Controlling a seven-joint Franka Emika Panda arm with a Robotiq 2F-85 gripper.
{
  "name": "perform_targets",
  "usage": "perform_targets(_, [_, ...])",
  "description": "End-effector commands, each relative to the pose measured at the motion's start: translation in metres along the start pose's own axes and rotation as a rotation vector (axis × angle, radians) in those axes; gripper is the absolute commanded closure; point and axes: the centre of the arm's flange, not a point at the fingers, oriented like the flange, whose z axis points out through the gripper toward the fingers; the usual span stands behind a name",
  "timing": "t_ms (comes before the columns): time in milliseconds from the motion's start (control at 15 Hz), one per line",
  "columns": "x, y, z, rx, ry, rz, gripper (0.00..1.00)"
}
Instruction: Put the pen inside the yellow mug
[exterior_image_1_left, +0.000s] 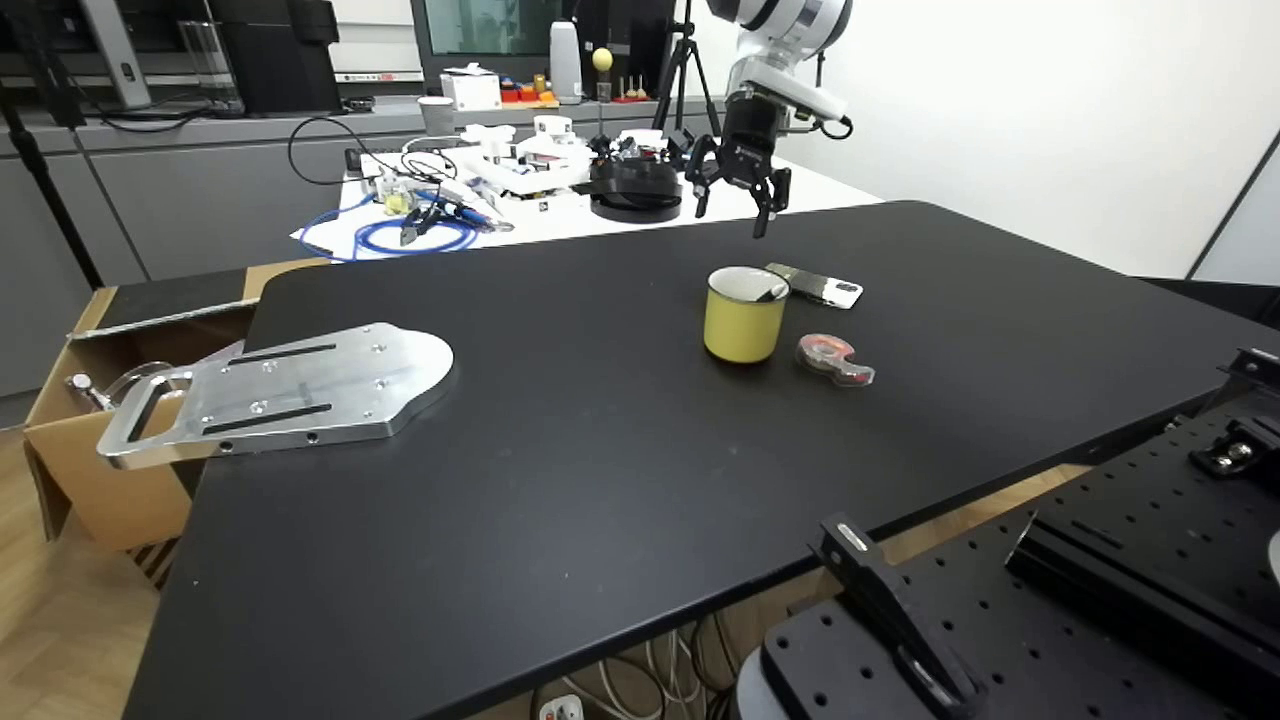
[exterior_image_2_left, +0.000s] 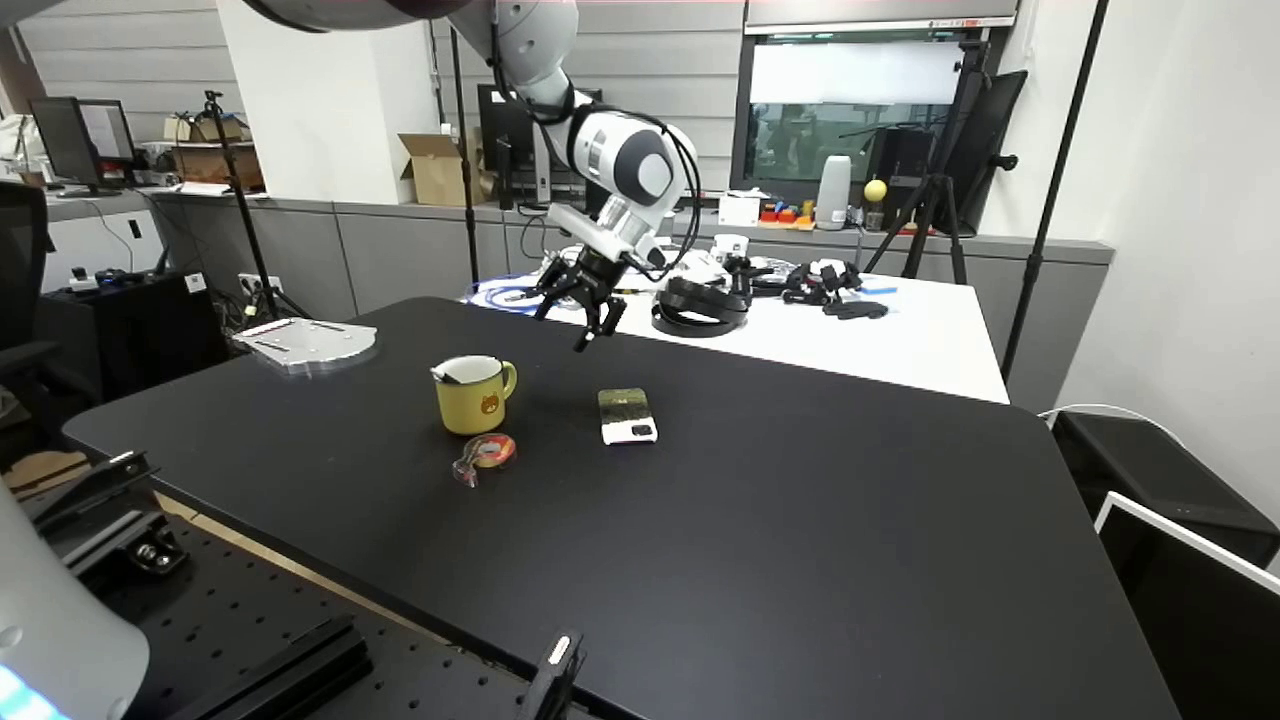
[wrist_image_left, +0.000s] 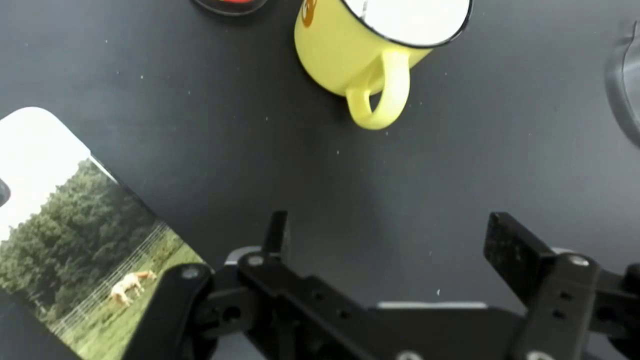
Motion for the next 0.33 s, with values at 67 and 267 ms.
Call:
perform_targets(67, [0.0011,0.0025,0.0012,-0.011,0.047,-0.014,0.00])
perform_targets(267, [-0.0012,0.0033,0.0020,-0.018,0.053,-0.018,0.00])
